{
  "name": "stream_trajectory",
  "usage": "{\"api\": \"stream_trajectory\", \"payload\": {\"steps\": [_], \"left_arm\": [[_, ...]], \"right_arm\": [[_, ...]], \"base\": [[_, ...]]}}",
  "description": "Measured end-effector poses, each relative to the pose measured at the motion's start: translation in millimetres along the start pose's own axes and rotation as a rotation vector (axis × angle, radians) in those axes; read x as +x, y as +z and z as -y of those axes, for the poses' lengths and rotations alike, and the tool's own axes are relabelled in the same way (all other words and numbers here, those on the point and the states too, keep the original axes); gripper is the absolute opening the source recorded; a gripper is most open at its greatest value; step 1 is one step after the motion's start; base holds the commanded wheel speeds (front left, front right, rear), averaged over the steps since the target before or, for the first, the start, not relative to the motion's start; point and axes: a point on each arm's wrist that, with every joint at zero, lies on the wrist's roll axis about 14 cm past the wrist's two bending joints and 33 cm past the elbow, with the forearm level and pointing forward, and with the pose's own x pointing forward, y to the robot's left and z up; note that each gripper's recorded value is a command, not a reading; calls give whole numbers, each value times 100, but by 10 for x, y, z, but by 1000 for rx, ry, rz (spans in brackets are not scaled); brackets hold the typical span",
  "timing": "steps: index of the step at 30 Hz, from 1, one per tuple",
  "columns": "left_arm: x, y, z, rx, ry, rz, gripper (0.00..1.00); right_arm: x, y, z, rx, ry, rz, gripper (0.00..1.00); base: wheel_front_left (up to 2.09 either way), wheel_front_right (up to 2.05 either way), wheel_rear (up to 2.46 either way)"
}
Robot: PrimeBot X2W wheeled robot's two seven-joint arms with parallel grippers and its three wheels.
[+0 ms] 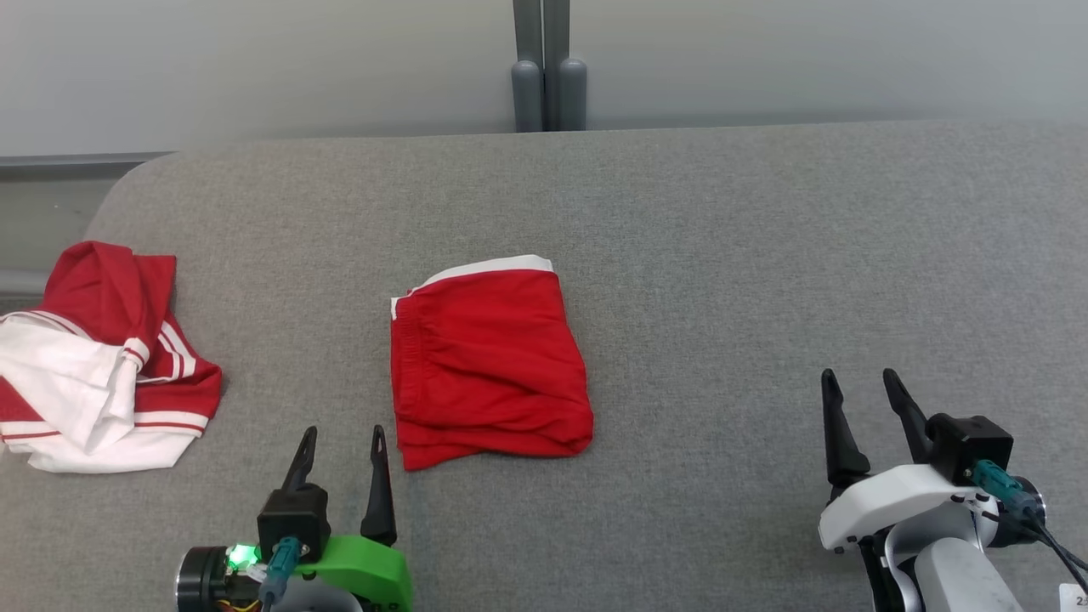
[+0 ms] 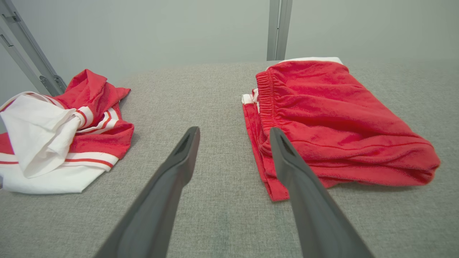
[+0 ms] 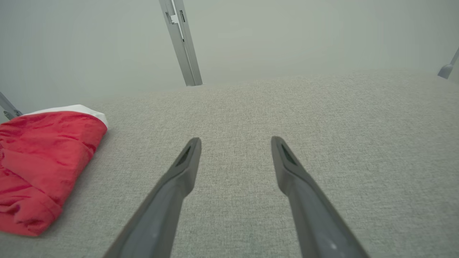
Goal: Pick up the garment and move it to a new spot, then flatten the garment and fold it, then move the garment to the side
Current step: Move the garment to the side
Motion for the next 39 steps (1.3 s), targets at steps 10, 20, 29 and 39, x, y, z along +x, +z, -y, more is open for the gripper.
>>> {"api": "stream_trajectory", "payload": {"steps": [10,20,29,39], "left_arm": [[29,-14,41,-15,-10,-8,100],[-40,-41,-107,-29,45,-21,100],[-141,-90,-350,-29,133,-41,100],[-144,-192,-424,-40,167,-75,100]], "right_arm": [[315,-239,-752,36,219,-84,100],[653,-421,-1552,43,438,-155,100],[823,-782,-1888,113,491,-279,100],[907,-891,-1931,156,485,-306,0]], "base": [[0,0,0],[0,0,0],[0,0,0],[0,0,0]]}}
